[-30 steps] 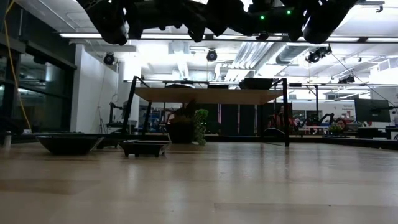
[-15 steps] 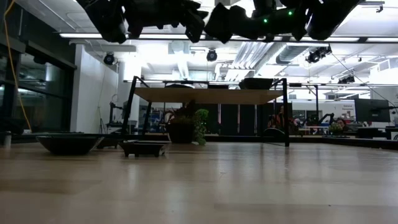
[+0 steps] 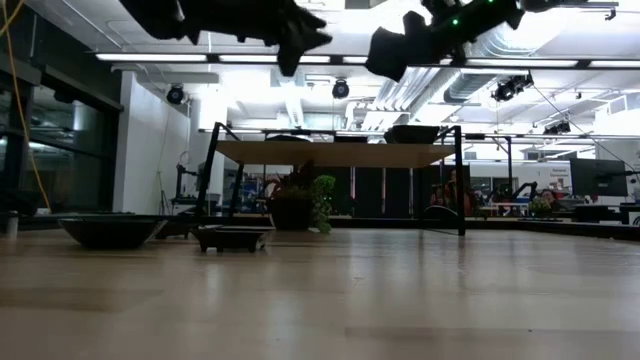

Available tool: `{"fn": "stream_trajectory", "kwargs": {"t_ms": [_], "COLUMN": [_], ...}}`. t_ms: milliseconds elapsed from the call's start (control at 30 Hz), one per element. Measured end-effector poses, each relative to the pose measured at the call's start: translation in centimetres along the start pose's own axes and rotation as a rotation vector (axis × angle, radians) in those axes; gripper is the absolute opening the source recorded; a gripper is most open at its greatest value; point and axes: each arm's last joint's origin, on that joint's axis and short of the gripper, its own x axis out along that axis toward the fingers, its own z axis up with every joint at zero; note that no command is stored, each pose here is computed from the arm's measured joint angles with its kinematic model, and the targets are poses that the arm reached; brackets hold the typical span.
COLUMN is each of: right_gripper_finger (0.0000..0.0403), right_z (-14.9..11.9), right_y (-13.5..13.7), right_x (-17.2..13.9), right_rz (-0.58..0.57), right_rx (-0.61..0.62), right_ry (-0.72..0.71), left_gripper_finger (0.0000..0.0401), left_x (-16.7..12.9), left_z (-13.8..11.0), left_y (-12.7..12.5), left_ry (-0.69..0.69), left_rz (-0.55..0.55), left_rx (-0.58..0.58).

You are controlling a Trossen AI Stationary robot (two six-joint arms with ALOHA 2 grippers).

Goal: Pick & Place Mini shaped plates
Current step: Stack the distorted square plate on top of the other distorted square plate on the shelf

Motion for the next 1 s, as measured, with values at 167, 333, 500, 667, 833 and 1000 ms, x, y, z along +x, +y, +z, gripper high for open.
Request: {"fn": "stream_trajectory", "kwargs": {"t_ms": [167,333,500,667,833,1000], "right_gripper_finger": [0.0000,0.0000,0.0000,0.0000,0.0000,0.0000], "right_z": [2.3,3.1,2.7,2.0,1.8,1.5], "right_y": [-2.4,-3.8,-4.8,-5.2,-5.2,-5.1], "right_x": [0.0,0.1,-0.1,-0.4,-0.5,-0.7], "right_rz": [0.076,0.184,0.196,0.188,0.181,0.203], "right_rx": [0.048,0.126,0.221,0.251,0.275,0.291], "right_ry": [0.205,0.300,0.386,0.457,0.481,0.515], "left_gripper_finger": [0.0163,0.0163,0.0163,0.0163,0.0163,0.0163], "left_x": [-0.6,-1.7,-2.9,-4.0,-6.4,-9.6], "left_z": [-1.7,-2.4,-2.6,-2.4,-3.7,-5.2], "left_y": [0.5,0.4,0.4,0.9,-0.7,-2.2], "left_ry": [0.031,0.094,0.144,0.122,0.079,0.011], "left_rz": [-0.167,-0.305,-0.409,-0.449,-0.402,-0.288], "left_rx": [-0.056,-0.060,-0.066,-0.078,-0.143,-0.265]}}
